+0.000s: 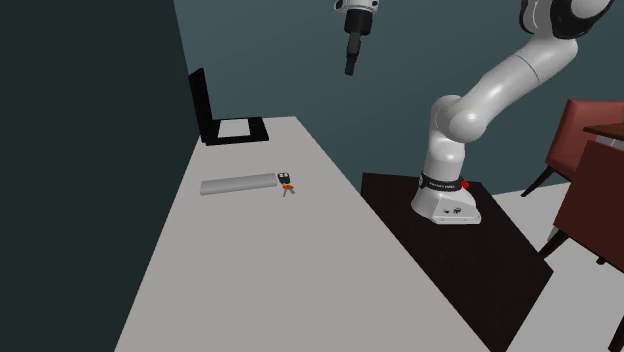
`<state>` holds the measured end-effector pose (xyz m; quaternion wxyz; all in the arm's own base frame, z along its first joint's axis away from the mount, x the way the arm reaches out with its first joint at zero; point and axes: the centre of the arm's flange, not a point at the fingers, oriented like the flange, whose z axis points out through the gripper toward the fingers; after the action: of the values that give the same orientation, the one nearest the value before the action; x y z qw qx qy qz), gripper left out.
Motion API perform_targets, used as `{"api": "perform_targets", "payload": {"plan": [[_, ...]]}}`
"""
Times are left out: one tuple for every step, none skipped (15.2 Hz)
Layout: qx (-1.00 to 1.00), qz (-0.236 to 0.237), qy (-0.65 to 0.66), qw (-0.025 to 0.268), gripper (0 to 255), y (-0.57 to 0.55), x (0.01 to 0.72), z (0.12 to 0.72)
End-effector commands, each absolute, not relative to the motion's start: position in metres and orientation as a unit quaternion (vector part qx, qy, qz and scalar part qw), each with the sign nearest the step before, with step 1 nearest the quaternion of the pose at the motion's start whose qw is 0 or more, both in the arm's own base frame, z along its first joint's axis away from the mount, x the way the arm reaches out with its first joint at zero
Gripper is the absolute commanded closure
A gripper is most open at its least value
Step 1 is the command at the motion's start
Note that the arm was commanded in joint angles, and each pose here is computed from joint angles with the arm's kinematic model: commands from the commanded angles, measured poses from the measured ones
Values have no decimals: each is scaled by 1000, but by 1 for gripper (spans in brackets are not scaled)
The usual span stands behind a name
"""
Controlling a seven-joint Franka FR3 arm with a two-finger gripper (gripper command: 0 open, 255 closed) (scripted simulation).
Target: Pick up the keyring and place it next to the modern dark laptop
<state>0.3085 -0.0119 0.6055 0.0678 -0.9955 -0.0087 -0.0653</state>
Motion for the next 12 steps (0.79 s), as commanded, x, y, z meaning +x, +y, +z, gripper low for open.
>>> {"api": "perform_targets", "payload": {"plan": [[-996, -65, -9, 68, 0, -12, 308, 605], [-996, -66, 10, 65, 0, -1, 309, 597], [-995, -67, 29, 63, 0, 11, 309, 589], [-995, -67, 49, 61, 0, 22, 310, 581], [-994, -68, 68, 58, 0, 33, 312, 573], [-992, -69, 87, 56, 0, 45, 314, 564], [-991, -69, 106, 53, 0, 56, 316, 556], [-988, -70, 125, 51, 0, 67, 319, 548], [-986, -71, 144, 48, 0, 77, 322, 539], [-983, -71, 162, 46, 0, 88, 326, 531], [-980, -72, 181, 43, 0, 99, 330, 523], [-976, -72, 200, 40, 0, 109, 334, 514]]}}
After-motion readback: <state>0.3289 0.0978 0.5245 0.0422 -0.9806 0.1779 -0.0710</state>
